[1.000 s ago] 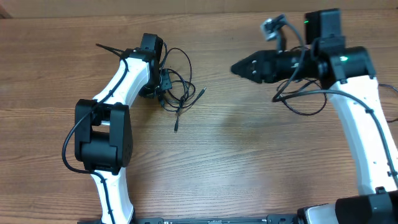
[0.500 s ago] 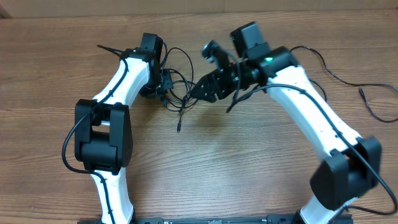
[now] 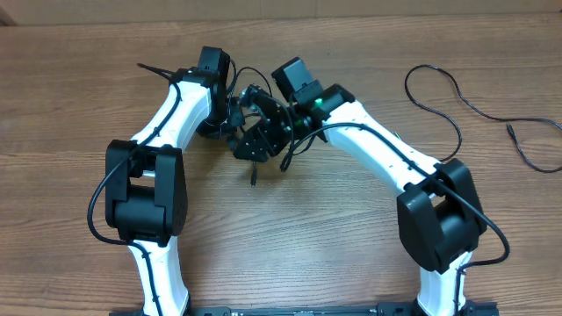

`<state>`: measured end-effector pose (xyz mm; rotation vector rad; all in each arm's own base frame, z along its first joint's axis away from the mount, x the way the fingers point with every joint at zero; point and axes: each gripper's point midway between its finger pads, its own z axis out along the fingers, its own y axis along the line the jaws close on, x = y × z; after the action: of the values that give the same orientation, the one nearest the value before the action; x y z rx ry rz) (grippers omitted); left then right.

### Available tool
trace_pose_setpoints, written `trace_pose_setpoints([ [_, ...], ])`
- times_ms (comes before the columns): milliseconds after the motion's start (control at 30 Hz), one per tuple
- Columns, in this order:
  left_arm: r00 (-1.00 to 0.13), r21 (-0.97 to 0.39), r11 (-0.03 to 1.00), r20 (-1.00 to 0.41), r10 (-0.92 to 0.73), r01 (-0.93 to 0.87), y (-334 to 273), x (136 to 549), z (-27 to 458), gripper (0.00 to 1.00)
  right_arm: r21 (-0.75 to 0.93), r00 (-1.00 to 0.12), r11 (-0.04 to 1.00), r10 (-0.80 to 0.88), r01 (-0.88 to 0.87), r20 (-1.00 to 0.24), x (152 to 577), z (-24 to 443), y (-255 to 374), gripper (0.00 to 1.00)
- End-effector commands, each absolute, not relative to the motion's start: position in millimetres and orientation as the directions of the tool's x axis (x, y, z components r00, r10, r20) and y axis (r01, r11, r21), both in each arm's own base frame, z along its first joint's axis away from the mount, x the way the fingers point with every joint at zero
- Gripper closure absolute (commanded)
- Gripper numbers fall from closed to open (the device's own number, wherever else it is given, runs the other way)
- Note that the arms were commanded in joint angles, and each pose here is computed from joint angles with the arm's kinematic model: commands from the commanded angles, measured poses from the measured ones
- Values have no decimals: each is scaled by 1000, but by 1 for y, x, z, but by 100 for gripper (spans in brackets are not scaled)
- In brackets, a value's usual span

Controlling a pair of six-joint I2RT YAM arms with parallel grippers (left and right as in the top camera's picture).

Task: Untangle cables

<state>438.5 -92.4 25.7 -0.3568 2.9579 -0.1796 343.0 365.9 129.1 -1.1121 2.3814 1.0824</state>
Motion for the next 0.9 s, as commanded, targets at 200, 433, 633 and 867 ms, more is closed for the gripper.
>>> trace_pose_setpoints([
  [200,-955,-154,959,-143,-259,-237,-96,439,29,92,491,-651,430,-548,-758,-525,350,97,373,30],
  [433,-955,-155,959,-146,-259,-236,-96,439,29,92,481,-650,439,-548,-759,-527,360,74,378,30],
  [633,-955,-155,959,-147,-259,-236,-96,440,29,92,483,-650,436,-548,-759,-527,360,71,379,38],
  [867,-955,-156,959,-147,-259,-236,-96,440,30,92,526,-676,429,-531,-735,-512,356,75,382,74],
])
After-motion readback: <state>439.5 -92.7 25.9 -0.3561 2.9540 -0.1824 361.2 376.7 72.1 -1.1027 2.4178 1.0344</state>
